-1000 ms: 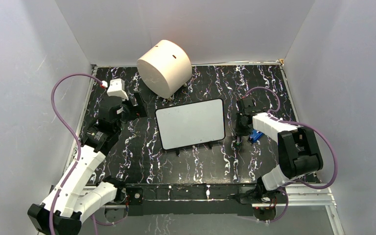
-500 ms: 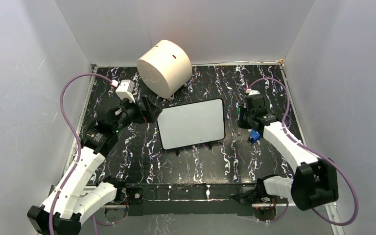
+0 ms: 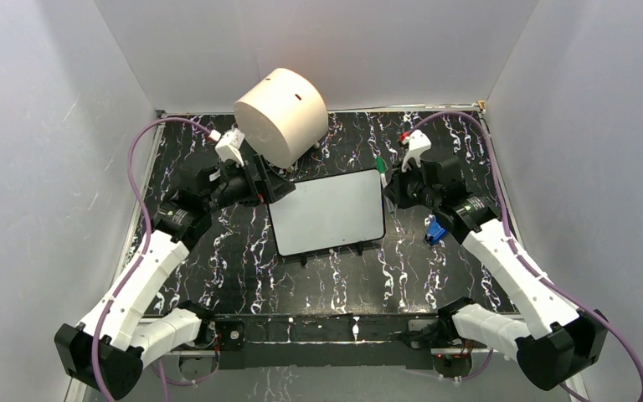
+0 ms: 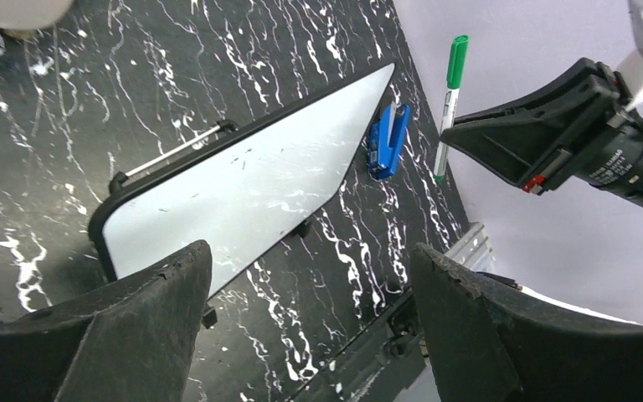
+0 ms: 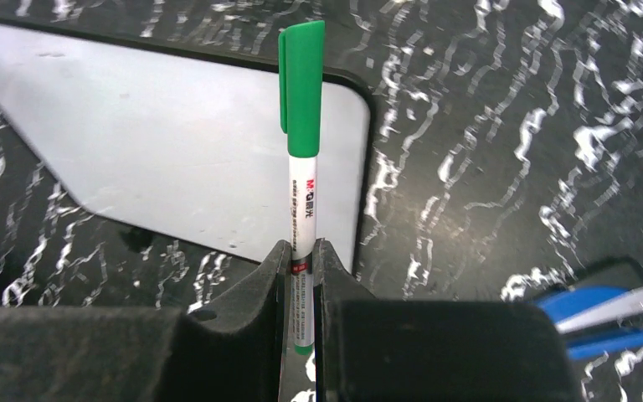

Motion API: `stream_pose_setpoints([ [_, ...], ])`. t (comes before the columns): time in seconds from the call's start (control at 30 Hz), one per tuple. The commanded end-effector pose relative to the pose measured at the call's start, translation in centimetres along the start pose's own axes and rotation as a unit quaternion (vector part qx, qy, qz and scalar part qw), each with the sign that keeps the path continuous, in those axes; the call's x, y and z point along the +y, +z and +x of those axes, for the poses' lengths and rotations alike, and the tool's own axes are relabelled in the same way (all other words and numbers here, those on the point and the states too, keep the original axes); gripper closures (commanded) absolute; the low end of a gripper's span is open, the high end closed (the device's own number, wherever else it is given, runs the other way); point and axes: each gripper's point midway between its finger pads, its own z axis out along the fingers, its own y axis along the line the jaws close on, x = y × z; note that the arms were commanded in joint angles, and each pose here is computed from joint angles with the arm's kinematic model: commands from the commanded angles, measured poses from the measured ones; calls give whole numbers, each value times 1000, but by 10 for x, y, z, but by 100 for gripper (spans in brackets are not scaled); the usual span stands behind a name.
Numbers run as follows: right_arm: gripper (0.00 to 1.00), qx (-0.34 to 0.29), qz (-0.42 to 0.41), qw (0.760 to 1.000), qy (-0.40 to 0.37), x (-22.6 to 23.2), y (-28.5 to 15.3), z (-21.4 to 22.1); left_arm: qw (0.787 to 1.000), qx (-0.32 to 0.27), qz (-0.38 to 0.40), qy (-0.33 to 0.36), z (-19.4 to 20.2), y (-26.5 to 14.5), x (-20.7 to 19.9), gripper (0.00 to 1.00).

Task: Write a sentence on the whiteboard
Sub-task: Open the whiteboard marker.

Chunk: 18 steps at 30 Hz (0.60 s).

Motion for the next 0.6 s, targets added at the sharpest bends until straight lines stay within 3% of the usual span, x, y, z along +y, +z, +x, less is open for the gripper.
stream_pose_setpoints([
  [0.0,100,-28,-85,994,-60,42,-13,-22,999,-2,31,-27,-8,5,-26,17],
  [0.33,100,-48,-200,972,-114,109,-10,-18,998,22,31,-40,16,36,-46,23],
  [0.57,100,-51,-259,956,-125,138,-8,-7,996,15,75,-51,16,44,-62,28],
])
